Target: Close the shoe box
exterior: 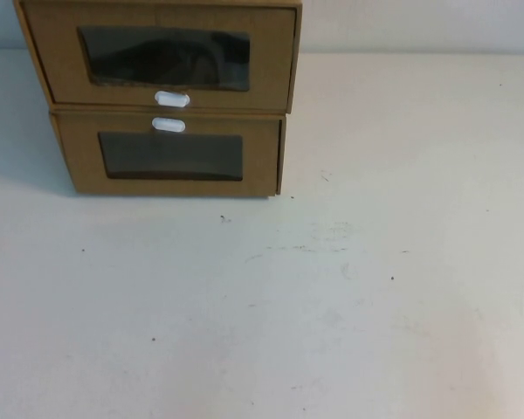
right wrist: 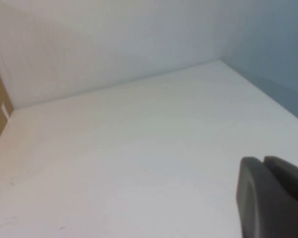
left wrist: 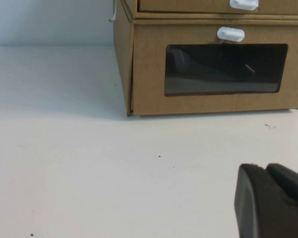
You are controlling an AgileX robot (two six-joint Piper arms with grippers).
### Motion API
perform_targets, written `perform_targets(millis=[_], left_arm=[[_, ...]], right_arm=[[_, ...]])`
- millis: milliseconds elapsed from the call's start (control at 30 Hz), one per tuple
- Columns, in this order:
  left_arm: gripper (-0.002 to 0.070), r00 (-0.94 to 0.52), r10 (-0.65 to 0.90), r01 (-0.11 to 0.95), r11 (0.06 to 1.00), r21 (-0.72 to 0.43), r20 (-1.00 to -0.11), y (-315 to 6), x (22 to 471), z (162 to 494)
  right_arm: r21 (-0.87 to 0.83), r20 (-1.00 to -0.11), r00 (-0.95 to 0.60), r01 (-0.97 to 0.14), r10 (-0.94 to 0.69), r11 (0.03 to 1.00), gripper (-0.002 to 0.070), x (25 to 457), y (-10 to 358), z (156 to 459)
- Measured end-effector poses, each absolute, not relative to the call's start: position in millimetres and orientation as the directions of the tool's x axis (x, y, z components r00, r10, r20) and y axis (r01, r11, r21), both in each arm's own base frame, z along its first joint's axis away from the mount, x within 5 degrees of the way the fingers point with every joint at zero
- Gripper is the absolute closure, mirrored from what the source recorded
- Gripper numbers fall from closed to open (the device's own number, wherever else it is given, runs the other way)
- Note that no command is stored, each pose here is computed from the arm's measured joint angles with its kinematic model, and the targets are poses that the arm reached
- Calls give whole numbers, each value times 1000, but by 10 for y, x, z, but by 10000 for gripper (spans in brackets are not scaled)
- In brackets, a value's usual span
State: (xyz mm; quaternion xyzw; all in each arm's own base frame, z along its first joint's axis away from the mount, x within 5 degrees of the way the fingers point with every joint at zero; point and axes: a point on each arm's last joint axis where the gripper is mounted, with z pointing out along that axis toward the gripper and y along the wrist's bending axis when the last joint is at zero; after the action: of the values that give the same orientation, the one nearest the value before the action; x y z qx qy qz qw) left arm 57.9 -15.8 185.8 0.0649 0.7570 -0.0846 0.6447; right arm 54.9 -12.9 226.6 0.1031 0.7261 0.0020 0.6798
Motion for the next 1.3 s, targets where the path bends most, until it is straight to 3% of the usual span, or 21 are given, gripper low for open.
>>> perform_targets(millis=[367, 500, 600, 767, 1033, 1300], left_arm=[[680, -160, -11, 207, 977, -44, -987, -158, 579, 1858], [680, -161, -11, 208, 977, -44, -987, -158, 579, 1858], [680, -161, -11, 208, 977, -44, -987, -158, 579, 1858], [680, -162, -10, 208, 977, -45, -987, -159, 578, 1857], [680, -162, -10, 208, 977, -45, -987, -159, 578, 1857], [680, -162, -10, 208, 977, -45, -987, -159, 578, 1857]], right_arm=[[155, -987, -18, 160, 159, 975, 687, 506, -136, 2189], [152, -988, 7, 120, 152, 981, 687, 519, -104, 2186], [144, -989, -33, 76, 147, 987, 687, 525, -58, 2139], [-15, -990, -137, -33, -20, 999, 687, 540, 33, 1951], [30, -967, -255, -32, 20, 999, 687, 535, 40, 1749], [38, -963, -268, -33, 28, 999, 687, 531, 43, 1738]])
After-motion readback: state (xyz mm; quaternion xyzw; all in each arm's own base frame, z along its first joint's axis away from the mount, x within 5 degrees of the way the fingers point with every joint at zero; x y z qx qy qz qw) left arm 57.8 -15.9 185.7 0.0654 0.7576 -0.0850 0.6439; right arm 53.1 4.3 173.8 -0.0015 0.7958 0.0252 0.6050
